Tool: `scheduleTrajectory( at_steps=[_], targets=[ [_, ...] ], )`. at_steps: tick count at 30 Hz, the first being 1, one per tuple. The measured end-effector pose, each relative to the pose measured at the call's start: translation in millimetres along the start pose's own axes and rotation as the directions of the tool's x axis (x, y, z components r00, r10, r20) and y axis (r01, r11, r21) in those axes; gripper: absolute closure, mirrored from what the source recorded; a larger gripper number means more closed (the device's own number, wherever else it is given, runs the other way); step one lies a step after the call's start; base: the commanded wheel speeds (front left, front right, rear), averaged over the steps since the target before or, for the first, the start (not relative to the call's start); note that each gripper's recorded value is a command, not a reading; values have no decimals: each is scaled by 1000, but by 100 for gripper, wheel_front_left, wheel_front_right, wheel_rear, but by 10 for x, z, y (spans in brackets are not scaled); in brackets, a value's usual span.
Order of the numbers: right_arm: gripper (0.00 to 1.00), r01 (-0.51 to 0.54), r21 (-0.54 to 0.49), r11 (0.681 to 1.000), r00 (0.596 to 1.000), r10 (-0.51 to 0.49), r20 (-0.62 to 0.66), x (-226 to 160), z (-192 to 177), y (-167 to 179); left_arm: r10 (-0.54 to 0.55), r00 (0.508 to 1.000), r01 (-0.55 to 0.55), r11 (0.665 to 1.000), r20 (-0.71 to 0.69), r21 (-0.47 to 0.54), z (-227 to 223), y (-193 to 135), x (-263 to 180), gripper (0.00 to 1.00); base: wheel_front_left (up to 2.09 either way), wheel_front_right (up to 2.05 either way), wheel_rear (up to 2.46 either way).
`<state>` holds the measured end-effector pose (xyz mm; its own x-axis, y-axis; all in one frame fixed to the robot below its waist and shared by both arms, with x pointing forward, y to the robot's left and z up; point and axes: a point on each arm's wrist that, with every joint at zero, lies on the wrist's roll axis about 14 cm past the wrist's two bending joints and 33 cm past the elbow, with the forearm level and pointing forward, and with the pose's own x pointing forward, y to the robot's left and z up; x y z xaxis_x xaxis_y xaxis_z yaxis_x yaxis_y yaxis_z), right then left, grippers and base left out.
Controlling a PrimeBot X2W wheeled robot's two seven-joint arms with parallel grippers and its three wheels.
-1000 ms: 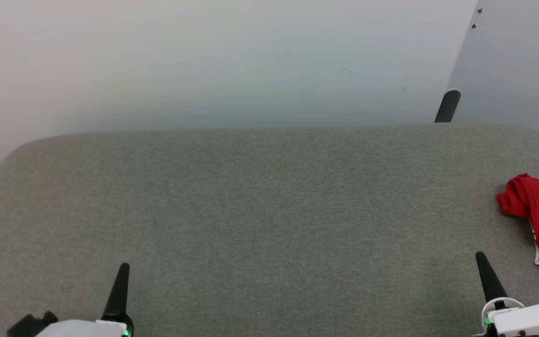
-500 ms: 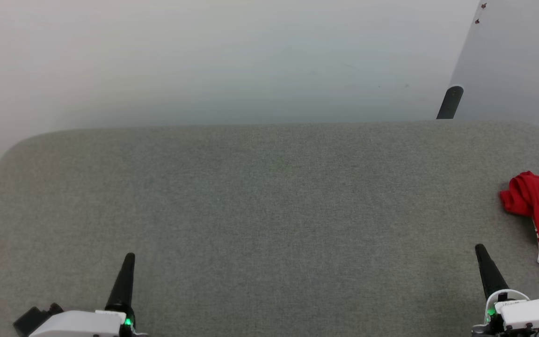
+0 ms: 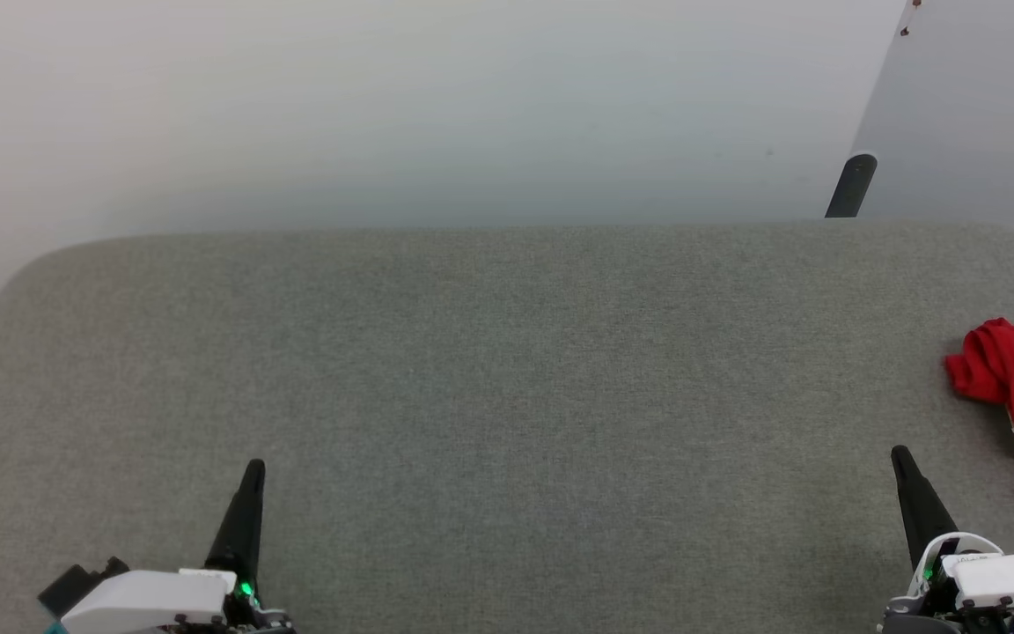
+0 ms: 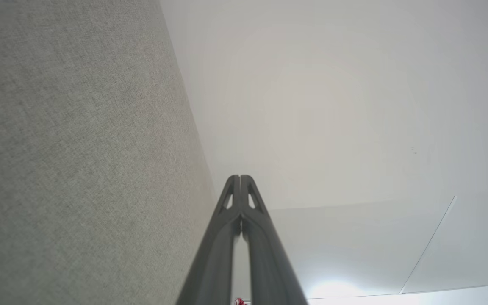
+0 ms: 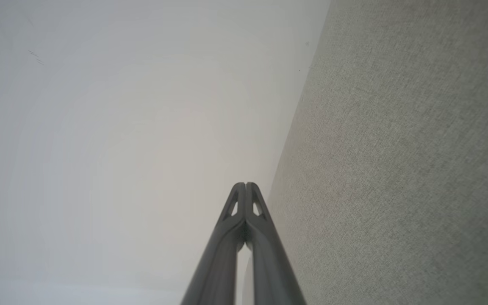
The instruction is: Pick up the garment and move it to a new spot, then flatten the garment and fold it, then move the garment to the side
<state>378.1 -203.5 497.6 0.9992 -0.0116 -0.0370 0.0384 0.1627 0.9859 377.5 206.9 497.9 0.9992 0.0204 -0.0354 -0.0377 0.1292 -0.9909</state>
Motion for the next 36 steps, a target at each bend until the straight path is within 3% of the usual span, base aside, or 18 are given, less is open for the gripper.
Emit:
scheduleTrajectory(
  at_steps=[22, 36],
  targets=[
    [100, -23, 161, 987, 1000, 25, -8, 84, -22, 60, -27, 999, 25, 991, -18, -132, -65, -78, 100, 100, 0, 0, 0],
    [100, -32, 164, 986, 999, 34, -7, 101, -19, 90, -27, 999, 25, 991, -19, -133, -67, -79, 101, 100, 0, 0, 0]
  ],
)
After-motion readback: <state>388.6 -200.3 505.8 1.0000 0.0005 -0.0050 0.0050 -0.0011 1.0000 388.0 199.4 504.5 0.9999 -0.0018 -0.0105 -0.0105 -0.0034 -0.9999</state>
